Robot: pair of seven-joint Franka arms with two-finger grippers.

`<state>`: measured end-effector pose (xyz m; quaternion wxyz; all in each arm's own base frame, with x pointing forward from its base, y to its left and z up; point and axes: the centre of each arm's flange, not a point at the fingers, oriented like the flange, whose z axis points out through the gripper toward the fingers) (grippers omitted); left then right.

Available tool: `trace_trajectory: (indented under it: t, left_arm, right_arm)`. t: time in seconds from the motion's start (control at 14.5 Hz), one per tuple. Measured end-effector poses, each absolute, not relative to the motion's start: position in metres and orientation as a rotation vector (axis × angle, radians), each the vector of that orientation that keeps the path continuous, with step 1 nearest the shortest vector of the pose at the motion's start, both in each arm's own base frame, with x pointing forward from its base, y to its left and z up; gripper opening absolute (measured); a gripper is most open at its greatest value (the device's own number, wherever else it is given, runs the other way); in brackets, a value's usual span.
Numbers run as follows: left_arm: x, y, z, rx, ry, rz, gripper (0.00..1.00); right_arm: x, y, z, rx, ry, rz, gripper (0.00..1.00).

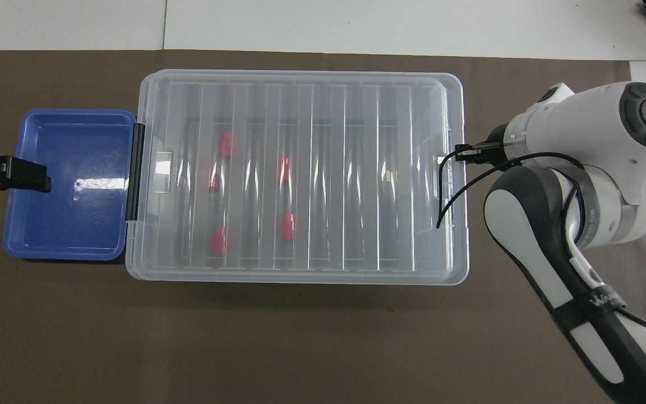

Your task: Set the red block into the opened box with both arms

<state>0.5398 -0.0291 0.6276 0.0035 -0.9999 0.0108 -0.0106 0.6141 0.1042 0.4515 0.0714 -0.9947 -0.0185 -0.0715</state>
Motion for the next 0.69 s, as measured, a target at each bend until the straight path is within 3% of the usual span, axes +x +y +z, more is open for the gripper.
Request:
trace_trajectory:
  t: [0.69]
  left_arm:
    - [0.540, -0.029, 0.628, -3.134, 0.034, -0.033, 1.00]
  right_arm:
    - [0.615, 0.078, 0.452, -3.140, -0.170, -0.195, 0.01]
